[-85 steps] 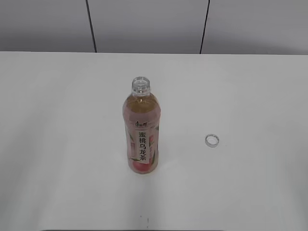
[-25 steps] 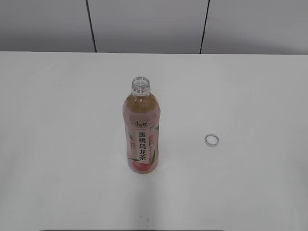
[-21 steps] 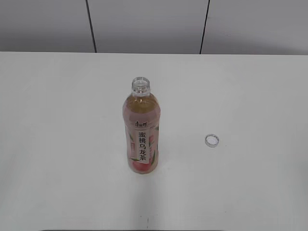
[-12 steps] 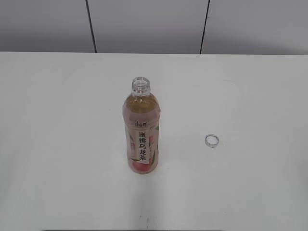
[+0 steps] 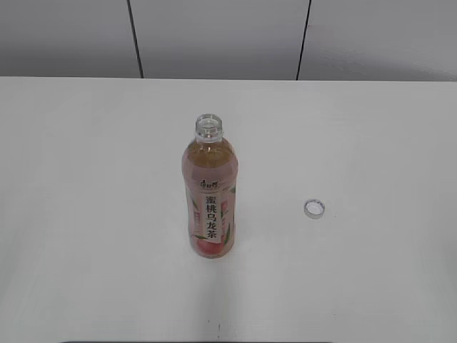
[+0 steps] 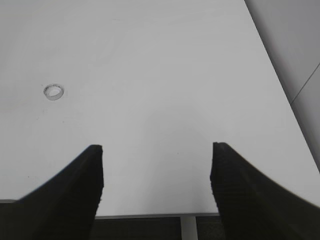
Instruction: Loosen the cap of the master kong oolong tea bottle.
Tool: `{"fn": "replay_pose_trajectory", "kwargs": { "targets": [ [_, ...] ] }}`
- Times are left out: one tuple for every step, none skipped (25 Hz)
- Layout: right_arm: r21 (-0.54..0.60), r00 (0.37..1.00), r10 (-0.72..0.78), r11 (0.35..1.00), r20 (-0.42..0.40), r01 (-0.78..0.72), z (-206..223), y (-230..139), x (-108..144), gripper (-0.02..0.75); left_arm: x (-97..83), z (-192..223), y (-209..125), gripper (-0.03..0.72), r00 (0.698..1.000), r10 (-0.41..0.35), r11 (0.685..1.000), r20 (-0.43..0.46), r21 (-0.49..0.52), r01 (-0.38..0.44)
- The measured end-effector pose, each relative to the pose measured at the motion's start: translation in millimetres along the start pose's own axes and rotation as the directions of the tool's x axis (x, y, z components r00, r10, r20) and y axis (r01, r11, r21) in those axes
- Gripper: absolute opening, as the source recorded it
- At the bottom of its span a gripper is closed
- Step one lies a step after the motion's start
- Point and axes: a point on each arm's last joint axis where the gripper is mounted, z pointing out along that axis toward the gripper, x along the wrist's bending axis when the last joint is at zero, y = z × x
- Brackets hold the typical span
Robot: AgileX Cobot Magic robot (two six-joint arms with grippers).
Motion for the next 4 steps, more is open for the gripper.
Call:
{"fn": "replay_pose_trajectory", "kwargs": {
  "targets": [
    [0.0, 1.0, 0.0, 1.0, 0.0, 0.0, 0.0, 0.0, 0.0, 0.511, 0.0, 0.0, 0.0, 0.563, 1.0, 0.0, 1.0, 0.0, 0.0, 0.0],
    [0.0, 1.0, 0.0, 1.0, 0.0, 0.0, 0.0, 0.0, 0.0, 0.511, 0.0, 0.0, 0.0, 0.563, 1.0, 0.0, 1.0, 0.0, 0.0, 0.0],
    [0.0, 1.0, 0.0, 1.0, 0.0, 0.0, 0.0, 0.0, 0.0, 0.511, 0.0, 0.0, 0.0, 0.563, 1.0, 0.0, 1.0, 0.0, 0.0, 0.0],
    [-0.001, 1.0, 0.0, 1.0, 0.0, 0.0, 0.0, 0.1, 0.0, 0.511, 0.0, 0.0, 0.0, 0.563, 1.0, 0.0, 1.0, 0.0, 0.0, 0.0]
  ]
}}
